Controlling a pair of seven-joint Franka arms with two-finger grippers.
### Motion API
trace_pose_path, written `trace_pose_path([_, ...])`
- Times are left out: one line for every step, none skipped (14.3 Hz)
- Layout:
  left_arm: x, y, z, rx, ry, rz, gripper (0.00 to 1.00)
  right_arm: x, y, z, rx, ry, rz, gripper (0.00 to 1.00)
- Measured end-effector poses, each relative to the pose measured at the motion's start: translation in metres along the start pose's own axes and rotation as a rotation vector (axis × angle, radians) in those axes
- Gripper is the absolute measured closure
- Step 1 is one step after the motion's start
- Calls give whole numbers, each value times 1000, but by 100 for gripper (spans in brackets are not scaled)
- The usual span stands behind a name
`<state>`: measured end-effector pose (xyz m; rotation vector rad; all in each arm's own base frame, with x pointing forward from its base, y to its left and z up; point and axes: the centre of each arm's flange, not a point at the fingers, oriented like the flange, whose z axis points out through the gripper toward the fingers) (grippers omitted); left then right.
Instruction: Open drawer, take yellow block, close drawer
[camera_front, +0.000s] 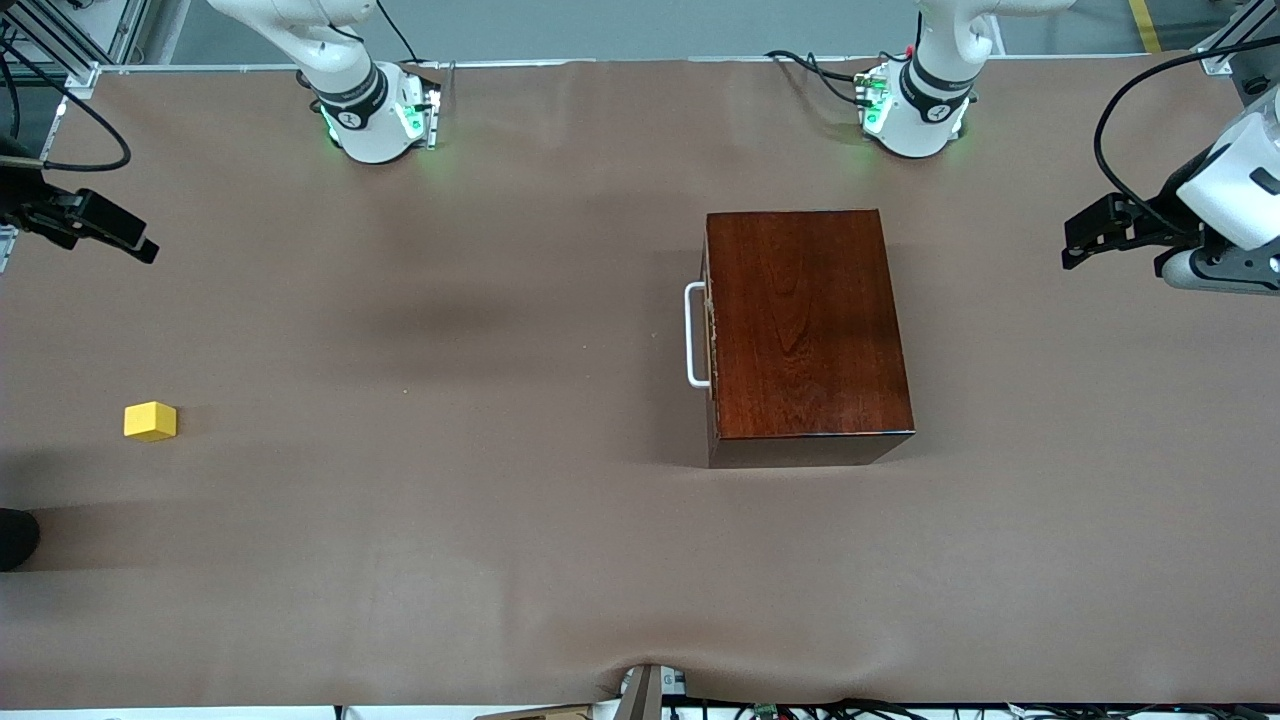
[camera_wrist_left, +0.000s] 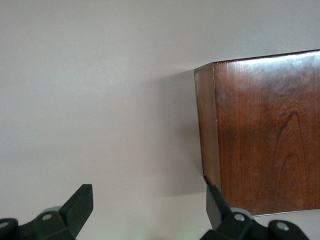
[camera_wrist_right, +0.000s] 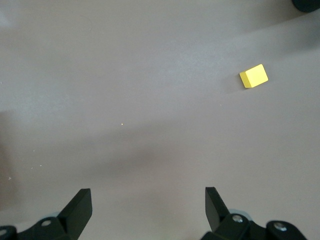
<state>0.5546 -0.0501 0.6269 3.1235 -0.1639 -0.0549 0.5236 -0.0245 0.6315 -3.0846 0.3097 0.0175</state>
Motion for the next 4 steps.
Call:
trace_pose_path([0, 0, 0, 0, -4, 0, 0, 0, 0, 0, 0, 0, -3, 0])
trace_pose_path([-1, 0, 1, 0, -7, 0, 0, 0, 0, 0, 0, 0, -6, 0])
trace_pose_path([-1, 0, 1, 0, -10, 0, 0, 0, 0, 0, 0, 0, -9, 0])
trace_pose_path([-1, 0, 1, 0, -10, -1, 0, 0, 0, 0, 0, 0, -10, 0])
